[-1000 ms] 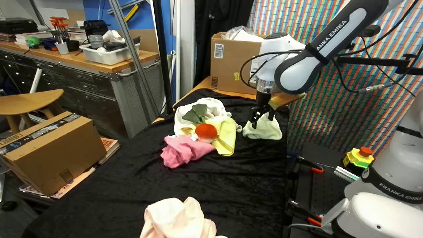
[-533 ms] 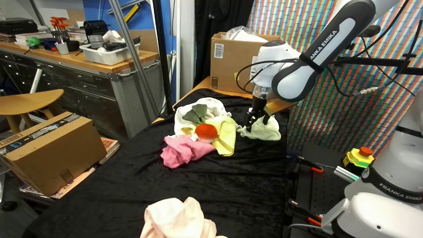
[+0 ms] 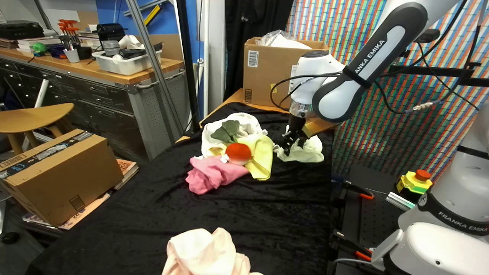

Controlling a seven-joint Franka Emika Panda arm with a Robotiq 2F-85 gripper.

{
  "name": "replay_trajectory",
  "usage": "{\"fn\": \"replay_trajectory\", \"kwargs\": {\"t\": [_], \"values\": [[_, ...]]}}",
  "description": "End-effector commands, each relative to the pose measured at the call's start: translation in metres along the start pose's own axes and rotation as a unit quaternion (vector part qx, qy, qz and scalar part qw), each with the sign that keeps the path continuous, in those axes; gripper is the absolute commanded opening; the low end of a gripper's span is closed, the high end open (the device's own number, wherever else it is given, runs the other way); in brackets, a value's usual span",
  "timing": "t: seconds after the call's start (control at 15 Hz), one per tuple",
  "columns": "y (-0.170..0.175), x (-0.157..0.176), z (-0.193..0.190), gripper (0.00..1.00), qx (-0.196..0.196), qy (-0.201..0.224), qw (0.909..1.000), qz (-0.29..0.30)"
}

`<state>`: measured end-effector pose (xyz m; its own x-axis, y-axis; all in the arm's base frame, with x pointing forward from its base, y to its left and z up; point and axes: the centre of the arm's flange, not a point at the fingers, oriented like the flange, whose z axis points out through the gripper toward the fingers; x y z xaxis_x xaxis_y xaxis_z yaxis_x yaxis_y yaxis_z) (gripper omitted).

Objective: Heap up the things on the table into a pile

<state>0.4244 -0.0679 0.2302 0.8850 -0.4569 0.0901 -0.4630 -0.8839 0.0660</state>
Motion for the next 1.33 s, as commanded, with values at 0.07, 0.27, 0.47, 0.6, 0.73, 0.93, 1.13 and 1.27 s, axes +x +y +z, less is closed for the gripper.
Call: {"fn": "replay_trajectory", "kwargs": {"t": [0.07,0.27,0.47,0.6,0.73,0.93,1.13,1.27], "values": [[-0.001,0.005,0.001,0.28,0.018,0.005,0.9997,0.014],[-0.001,0.006,-0.001,0.1,0.033,-0.005,0.9993,0.018],[-0.002,0.007,-0.001,0.03,0.067,-0.026,0.9973,0.016],[-0.002,0.007,-0.005,0.07,0.1,-0.034,0.9943,0.009],[-0.003,0.007,-0.016,0.07,0.141,-0.029,0.9895,-0.007],[-0.001,0.013,-0.042,0.07,0.18,-0.001,0.9832,-0.032],[0.001,0.018,-0.07,0.07,0.201,0.027,0.9776,-0.055],[-0.001,0.022,-0.089,0.07,0.211,0.05,0.9731,-0.077]]}}
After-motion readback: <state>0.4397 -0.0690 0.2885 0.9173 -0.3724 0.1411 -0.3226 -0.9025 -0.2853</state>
